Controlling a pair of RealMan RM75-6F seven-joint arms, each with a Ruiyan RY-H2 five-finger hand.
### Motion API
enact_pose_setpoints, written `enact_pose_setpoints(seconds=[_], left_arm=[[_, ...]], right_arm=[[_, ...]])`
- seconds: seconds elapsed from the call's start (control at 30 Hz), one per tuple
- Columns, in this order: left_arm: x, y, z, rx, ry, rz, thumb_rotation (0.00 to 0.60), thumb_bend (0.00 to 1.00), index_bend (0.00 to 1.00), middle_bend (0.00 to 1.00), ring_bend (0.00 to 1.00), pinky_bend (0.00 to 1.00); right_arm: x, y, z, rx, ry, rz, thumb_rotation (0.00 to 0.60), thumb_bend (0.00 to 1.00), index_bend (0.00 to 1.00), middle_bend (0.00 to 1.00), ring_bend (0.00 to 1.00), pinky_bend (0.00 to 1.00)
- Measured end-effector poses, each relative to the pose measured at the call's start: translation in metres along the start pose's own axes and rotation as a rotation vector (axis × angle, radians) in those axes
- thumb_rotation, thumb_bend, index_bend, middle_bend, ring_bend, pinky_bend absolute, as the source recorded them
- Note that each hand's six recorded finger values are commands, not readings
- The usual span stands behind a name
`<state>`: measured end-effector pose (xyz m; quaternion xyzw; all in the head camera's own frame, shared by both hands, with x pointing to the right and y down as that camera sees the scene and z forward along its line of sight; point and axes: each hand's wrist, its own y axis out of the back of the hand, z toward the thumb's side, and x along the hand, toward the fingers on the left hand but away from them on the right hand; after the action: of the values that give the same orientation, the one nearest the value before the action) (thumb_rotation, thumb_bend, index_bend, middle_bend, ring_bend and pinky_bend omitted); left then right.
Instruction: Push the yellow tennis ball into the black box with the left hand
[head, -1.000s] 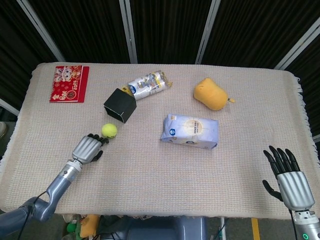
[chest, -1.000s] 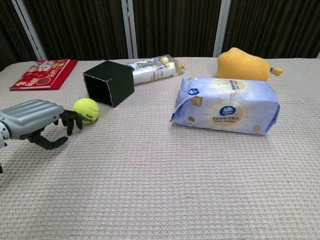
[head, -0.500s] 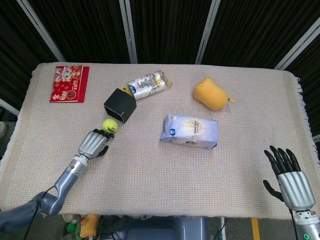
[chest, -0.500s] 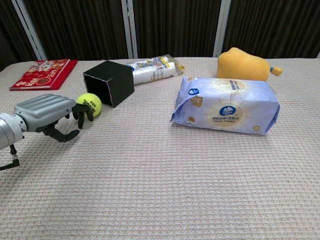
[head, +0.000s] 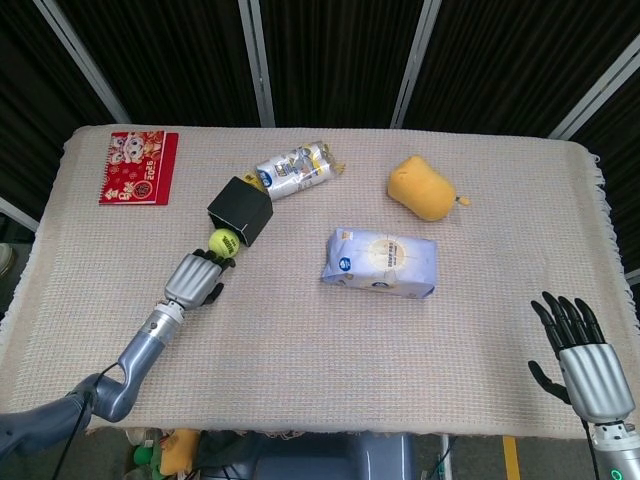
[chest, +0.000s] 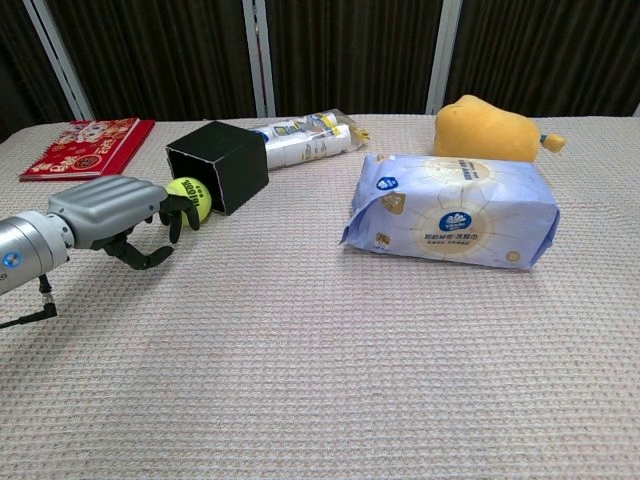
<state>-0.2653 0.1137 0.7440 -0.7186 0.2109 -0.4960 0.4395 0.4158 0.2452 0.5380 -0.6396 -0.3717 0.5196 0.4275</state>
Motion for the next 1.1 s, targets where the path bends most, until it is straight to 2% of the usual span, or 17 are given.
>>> enact_pose_setpoints(seconds=[0.23, 0.63, 0.73, 0.8, 0.87, 1.1], left_arm=[[0.004, 0.002, -0.007, 0.014, 0.019, -0.001, 0.6, 0.44, 0.27, 0.41, 0.29, 0.31], [0.013, -0.002, -0.016, 0.021, 0.064, -0.052, 0.6, 0.43, 0.23, 0.39, 0.29, 0.31], [0.017, -0.001, -0.015, 0.029, 0.068, -0.061, 0.6, 0.43, 0.2, 0.32, 0.2, 0.25], [0.02, 0.0, -0.013, 0.034, 0.07, -0.063, 0.6, 0.43, 0.16, 0.22, 0.1, 0.18], [0.022, 0.001, -0.011, 0.041, 0.068, -0.063, 0.6, 0.42, 0.14, 0.16, 0.03, 0.12], [0.027, 0.004, -0.001, 0.065, 0.051, -0.045, 0.6, 0.42, 0.13, 0.1, 0.0, 0.0]], right_arm=[[0.002, 0.002, -0.001, -0.002, -0.005, -0.006, 0.6, 0.33, 0.0, 0.0, 0.0, 0.0], [0.002, 0.003, -0.002, -0.004, -0.006, -0.012, 0.6, 0.33, 0.0, 0.0, 0.0, 0.0], [0.003, 0.003, -0.001, -0.004, -0.006, -0.013, 0.6, 0.33, 0.0, 0.0, 0.0, 0.0], [0.003, 0.003, -0.001, -0.004, -0.004, -0.011, 0.6, 0.33, 0.0, 0.0, 0.0, 0.0], [0.003, 0.003, -0.001, -0.004, -0.004, -0.012, 0.6, 0.33, 0.0, 0.0, 0.0, 0.0], [0.004, 0.005, -0.003, -0.008, -0.006, -0.016, 0.6, 0.33, 0.0, 0.0, 0.0, 0.0]])
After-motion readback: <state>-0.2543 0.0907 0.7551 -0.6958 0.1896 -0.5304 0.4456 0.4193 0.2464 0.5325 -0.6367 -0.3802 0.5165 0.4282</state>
